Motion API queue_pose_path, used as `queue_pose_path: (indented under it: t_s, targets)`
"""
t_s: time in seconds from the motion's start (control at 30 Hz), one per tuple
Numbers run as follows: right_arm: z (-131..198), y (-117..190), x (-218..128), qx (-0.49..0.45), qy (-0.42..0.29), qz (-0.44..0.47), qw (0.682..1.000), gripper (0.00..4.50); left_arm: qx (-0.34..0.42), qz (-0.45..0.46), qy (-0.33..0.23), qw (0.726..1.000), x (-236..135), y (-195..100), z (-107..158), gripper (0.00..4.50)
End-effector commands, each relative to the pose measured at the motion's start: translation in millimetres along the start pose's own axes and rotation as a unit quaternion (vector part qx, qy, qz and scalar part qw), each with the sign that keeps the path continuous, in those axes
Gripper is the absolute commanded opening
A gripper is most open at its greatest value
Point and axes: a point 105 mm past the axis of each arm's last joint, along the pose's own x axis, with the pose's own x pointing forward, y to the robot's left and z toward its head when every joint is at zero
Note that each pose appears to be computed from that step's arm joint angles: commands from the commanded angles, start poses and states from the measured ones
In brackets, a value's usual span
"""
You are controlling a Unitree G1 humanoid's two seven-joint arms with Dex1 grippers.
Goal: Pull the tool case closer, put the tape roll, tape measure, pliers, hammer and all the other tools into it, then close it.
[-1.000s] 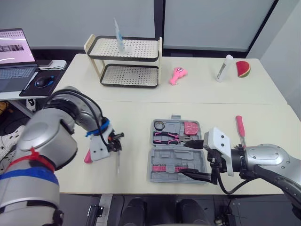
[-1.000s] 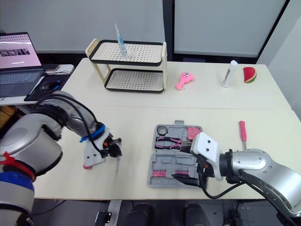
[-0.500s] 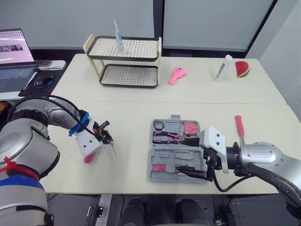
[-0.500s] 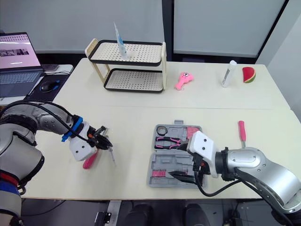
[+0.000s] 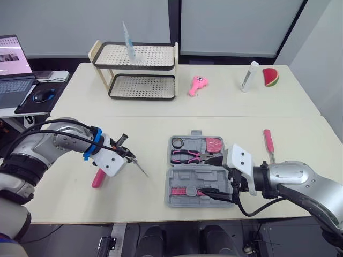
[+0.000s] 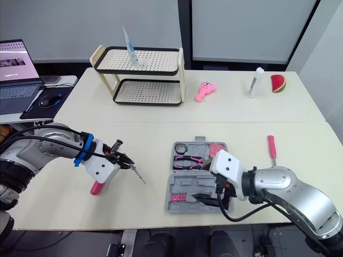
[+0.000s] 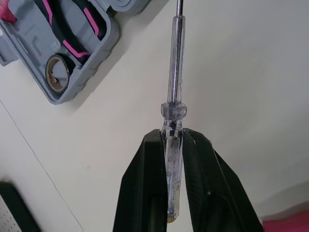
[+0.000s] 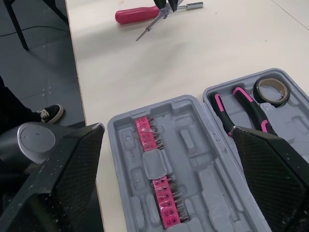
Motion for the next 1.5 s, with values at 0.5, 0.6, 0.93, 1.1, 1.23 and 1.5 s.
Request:
queue_pose_path:
  t_s: [0.5,0.6,0.93,1.1,1.23,1.5]
  targets:
    - [12,4,5,-0.073,-0.006,0.01,0.997,4.5,-0.677,0.071,-0.017,0.733,8,-47,30,0.17]
    - [10,5,6,-0.075,-0.002,0.009,0.997,4.5,-0.714,0.123,0.002,0.689,26,-42,23,0.17]
    - [11,1,13,-0.092,0.005,0.005,0.996,4.5,-0.757,0.248,0.068,0.601,61,-35,4,0.17]
    - [11,1,15,-0.094,0.004,0.005,0.996,4.5,-0.766,0.267,0.069,0.58,66,-36,2,0.17]
    - [11,0,14,-0.094,0.005,0.002,0.996,4.5,-0.773,0.271,0.05,0.572,66,-36,4,0.89]
    - [10,2,9,-0.085,0.003,-0.004,0.996,4.5,-0.73,0.297,0.017,0.616,40,-37,9,3.33]
